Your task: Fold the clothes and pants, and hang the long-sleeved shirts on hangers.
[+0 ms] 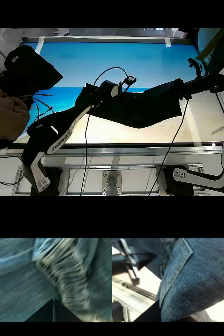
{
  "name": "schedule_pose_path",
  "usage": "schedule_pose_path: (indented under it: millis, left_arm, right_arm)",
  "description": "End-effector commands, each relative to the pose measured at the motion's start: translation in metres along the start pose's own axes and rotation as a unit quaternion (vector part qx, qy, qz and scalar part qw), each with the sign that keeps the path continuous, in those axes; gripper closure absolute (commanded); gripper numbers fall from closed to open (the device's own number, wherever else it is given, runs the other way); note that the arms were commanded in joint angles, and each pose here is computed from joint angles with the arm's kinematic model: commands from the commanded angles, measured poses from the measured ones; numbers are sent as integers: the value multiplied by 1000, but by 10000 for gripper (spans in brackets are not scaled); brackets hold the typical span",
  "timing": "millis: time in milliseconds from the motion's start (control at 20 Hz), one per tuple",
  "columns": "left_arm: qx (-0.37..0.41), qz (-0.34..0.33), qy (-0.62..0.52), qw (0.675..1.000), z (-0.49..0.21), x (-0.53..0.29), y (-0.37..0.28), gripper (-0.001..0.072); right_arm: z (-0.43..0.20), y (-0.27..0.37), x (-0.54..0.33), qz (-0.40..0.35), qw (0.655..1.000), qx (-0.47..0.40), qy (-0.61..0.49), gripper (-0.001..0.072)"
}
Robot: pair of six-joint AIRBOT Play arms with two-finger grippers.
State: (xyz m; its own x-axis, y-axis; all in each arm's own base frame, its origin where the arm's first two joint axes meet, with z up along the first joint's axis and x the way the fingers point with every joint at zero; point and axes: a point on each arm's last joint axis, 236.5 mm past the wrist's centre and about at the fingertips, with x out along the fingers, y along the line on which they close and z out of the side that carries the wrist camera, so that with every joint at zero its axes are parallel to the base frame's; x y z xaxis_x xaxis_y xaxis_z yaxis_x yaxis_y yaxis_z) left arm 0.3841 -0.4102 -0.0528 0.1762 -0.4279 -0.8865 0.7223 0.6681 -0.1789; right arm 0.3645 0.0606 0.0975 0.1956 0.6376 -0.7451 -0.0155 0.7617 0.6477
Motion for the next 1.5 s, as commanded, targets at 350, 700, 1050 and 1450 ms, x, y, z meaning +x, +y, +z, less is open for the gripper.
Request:
schedule_pose_path:
  millis: [350,700,1050,1450]
  left_arm:
    - [-61,2,22,998,-15,-113,52,696]
    - [-95,116,-41,988,-42,-276,131,696]
    - [-141,158,-41,976,-79,-329,164,697]
    - [-172,175,-27,969,-99,-339,186,696]
  right_arm:
    - [38,88,61,26,996,-5,-79,652]
    - [42,218,185,89,976,-98,-174,652]
    - [21,304,267,144,951,-157,-224,334]
    - [45,121,142,-89,974,-207,-15,308]
